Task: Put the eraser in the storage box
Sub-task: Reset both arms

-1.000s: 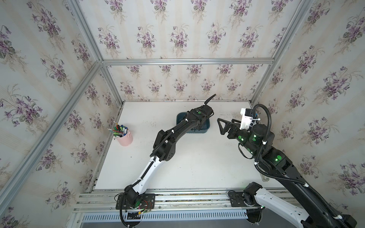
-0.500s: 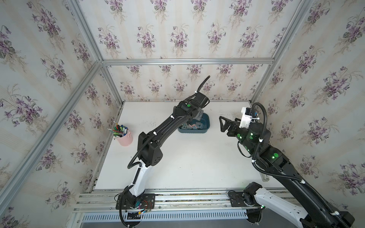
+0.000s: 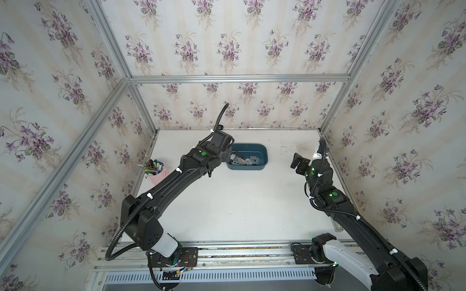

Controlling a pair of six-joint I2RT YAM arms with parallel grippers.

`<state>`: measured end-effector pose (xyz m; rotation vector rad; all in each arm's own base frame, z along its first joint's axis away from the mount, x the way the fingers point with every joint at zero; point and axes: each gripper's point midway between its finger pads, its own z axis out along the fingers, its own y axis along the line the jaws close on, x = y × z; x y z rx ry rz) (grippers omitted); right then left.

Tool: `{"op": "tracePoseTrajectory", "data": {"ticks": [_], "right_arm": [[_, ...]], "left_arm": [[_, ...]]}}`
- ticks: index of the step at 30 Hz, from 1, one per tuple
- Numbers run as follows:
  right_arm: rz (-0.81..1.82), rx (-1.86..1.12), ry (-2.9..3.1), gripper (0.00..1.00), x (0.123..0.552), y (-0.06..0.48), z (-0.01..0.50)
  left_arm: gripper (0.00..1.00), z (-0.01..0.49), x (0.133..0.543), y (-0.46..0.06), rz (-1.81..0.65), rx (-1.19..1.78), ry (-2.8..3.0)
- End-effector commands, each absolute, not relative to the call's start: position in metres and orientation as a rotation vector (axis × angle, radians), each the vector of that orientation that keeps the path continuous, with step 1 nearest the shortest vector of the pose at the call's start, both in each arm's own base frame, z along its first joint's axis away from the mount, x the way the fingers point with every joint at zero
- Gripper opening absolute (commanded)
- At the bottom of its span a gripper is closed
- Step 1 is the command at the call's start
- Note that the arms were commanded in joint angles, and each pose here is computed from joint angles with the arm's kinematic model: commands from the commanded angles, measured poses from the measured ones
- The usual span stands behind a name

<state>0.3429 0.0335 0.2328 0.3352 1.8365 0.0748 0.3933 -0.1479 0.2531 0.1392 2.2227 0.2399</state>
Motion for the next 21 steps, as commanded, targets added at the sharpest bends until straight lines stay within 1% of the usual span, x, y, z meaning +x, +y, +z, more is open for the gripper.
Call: {"op": "tracePoseTrajectory", "data": {"ticks": [1,3,6,10,14,16,21], "right_arm": [[0.025,0.387,1.742,1.0,0.355,0.017,0.243],[-0.06,0.4,1.774,1.0,0.36,0.006,0.226],[-0.168,0.401,1.751,1.0,0.358,-0.009,0.21],[-0.176,0.374,1.672,1.0,0.351,-0.018,0.199],[-0.156,0.356,1.692,1.0,0.357,-0.027,0.172],[-0.144,0.374,1.677,1.0,0.357,-0.031,0.165],[-0.116,0.252,1.658,1.0,0.36,-0.022,0.156]], "left_arm": [[0.99,0.25,0.396,-0.124,0.276,0.059,2.185],[0.99,0.236,0.392,-0.105,0.339,0.016,2.195],[0.99,0.22,0.388,-0.091,0.404,-0.009,2.184],[0.99,0.205,0.385,-0.075,0.507,-0.046,2.152],[0.99,0.188,0.387,-0.059,0.613,-0.068,2.14],[0.99,0.176,0.387,-0.051,0.582,-0.112,2.17],[0.99,0.158,0.383,-0.038,0.575,-0.136,2.143]]}}
